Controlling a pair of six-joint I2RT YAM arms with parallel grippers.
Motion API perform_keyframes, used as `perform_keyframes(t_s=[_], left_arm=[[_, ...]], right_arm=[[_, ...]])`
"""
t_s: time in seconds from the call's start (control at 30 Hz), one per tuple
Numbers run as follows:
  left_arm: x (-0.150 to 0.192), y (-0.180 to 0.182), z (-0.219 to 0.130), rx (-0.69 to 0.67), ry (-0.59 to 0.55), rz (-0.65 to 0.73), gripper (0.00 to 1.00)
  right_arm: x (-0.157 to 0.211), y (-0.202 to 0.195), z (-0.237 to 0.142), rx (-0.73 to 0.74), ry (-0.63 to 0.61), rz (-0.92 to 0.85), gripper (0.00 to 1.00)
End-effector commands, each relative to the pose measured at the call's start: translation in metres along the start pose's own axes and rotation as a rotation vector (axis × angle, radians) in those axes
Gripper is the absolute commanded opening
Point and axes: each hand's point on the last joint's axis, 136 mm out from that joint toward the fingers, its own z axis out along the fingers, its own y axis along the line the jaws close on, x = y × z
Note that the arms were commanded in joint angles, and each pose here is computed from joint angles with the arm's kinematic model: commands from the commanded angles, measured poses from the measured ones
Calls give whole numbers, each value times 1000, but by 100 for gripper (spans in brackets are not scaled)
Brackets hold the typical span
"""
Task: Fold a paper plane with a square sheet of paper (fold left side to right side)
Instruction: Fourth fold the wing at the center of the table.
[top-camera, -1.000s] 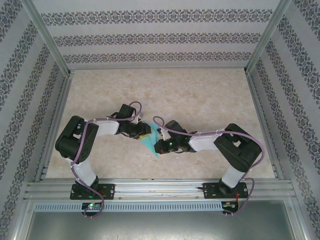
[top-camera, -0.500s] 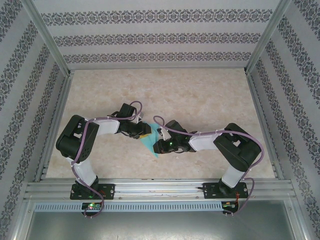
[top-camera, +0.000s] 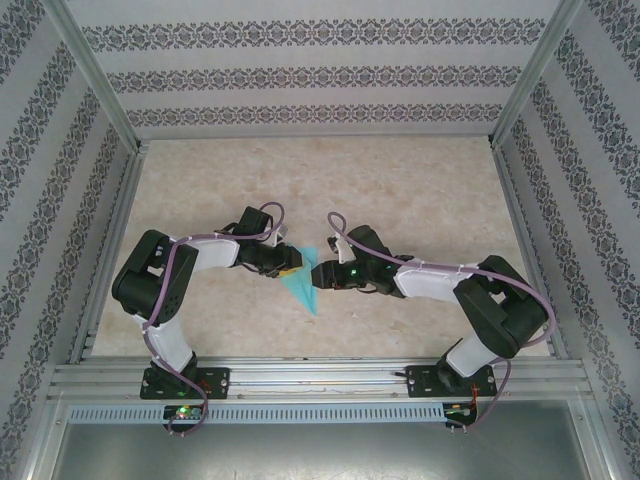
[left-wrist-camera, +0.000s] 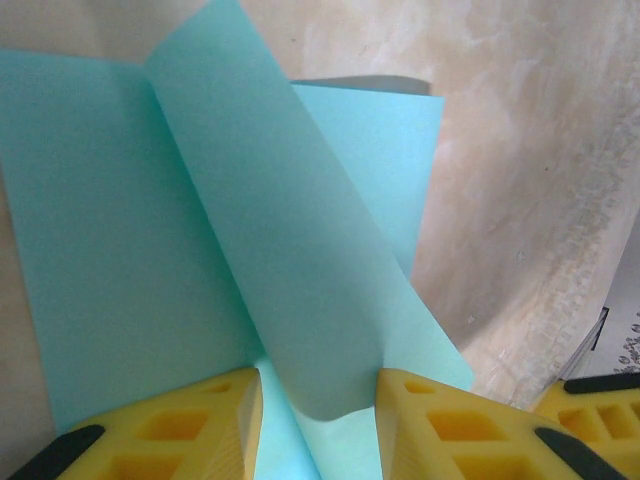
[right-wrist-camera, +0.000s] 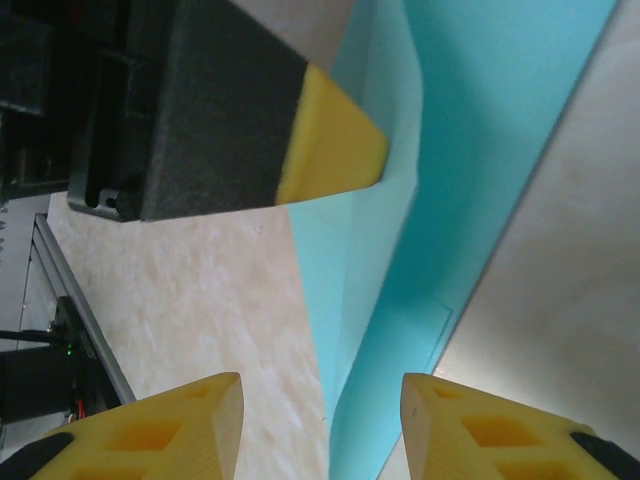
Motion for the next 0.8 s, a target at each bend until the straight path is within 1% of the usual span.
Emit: perform_keyframes(t_s=[0.0, 0.27, 0.33, 0.47, 0.77], left_arm=[[11, 33, 10, -126, 21, -30, 36], [12, 33, 10, -121, 24, -31, 36], [12, 33, 10, -122, 24, -31, 36], [11, 32, 10, -121, 23, -31, 36], [11, 33, 10, -126, 24, -29, 36]], right_arm=[[-5, 6, 6, -26, 8, 10, 46], [-9, 2, 28, -24, 28, 35, 42], [-8, 1, 32, -27, 33, 38, 39], [-6, -1, 36, -24, 42, 44, 30], [1, -15, 35, 19, 51, 60, 13]])
